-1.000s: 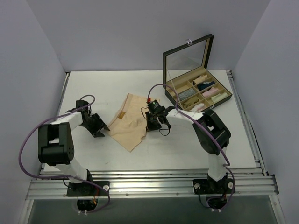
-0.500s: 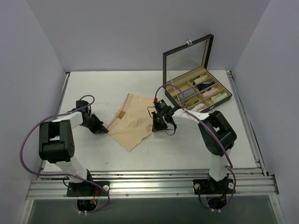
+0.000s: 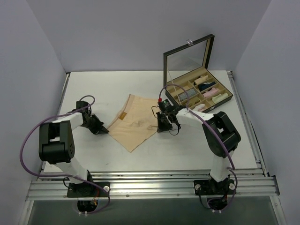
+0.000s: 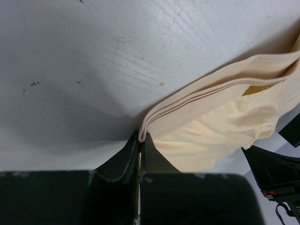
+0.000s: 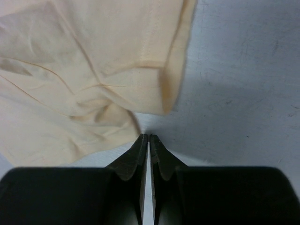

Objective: Roll the underwear
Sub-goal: Fold the underwear

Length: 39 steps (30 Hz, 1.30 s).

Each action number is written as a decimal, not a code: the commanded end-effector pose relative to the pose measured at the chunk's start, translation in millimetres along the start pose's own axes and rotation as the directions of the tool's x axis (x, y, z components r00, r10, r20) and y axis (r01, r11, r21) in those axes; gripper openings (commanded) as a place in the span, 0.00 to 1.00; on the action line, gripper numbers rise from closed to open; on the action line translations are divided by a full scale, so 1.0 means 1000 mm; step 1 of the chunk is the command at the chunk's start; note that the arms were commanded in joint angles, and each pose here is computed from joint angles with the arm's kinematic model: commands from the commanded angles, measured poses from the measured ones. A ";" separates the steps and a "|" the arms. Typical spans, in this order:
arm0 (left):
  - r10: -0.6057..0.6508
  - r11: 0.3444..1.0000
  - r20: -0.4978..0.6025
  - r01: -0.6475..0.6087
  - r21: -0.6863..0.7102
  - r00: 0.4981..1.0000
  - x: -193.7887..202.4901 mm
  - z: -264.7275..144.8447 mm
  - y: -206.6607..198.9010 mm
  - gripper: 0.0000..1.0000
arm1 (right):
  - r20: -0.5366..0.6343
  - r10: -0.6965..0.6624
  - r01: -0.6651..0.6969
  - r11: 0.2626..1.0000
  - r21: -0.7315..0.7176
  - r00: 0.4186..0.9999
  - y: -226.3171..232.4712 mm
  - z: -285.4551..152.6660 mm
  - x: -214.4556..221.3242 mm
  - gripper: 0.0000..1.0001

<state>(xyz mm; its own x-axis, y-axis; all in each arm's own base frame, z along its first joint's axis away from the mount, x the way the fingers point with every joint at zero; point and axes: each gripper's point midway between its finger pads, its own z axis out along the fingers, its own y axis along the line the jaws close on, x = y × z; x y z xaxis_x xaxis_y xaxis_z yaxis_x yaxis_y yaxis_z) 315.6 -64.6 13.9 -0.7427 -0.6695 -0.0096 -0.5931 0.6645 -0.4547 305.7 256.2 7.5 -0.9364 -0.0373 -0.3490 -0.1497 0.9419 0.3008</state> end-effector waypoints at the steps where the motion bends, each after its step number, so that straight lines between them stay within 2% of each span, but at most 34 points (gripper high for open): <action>1: 0.019 0.999 0.011 -0.019 -0.038 1.000 0.001 -0.002 0.011 0.02 | -0.025 -0.036 0.037 0.996 0.076 0.999 -0.011 -0.022 0.007 0.07; 3: 0.010 1.000 0.010 -0.010 -0.030 1.000 0.004 -0.005 0.011 0.02 | 0.020 -0.061 0.059 0.995 0.085 0.998 0.002 -0.034 -0.002 0.15; 9: 0.009 0.999 -0.002 -0.009 -0.038 1.000 0.009 -0.003 0.016 0.02 | 0.137 -0.183 0.183 0.983 0.013 0.974 0.072 -0.054 0.003 0.26; 15: -0.007 0.998 -0.026 0.005 -0.059 1.000 0.012 0.000 0.020 0.02 | 0.169 -0.344 0.358 0.932 -0.059 0.924 0.132 -0.033 0.035 0.31; 19: -0.027 0.998 -0.042 0.024 -0.064 0.999 0.011 0.002 0.019 0.02 | 0.190 -0.398 0.420 0.903 -0.095 0.898 0.159 -0.026 0.039 0.31; 29: -0.053 0.997 -0.050 0.050 -0.063 0.997 0.011 0.004 0.017 0.02 | 0.110 -0.531 0.542 0.830 -0.132 0.840 0.179 -0.004 0.082 0.32; 39: -0.046 0.997 -0.040 0.043 -0.068 0.998 0.008 0.005 0.017 0.02 | 0.072 -0.568 0.572 0.814 -0.098 0.820 0.170 0.005 0.099 0.33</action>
<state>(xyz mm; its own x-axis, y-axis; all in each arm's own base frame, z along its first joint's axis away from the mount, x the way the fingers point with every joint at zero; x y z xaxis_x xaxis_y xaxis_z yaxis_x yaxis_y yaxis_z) 306.2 -69.1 13.6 -0.7291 -0.6827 0.0486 -0.6240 0.6339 -0.4569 186.9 414.3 21.3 -0.6799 -0.5148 -0.5222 -0.6756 0.7166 0.1732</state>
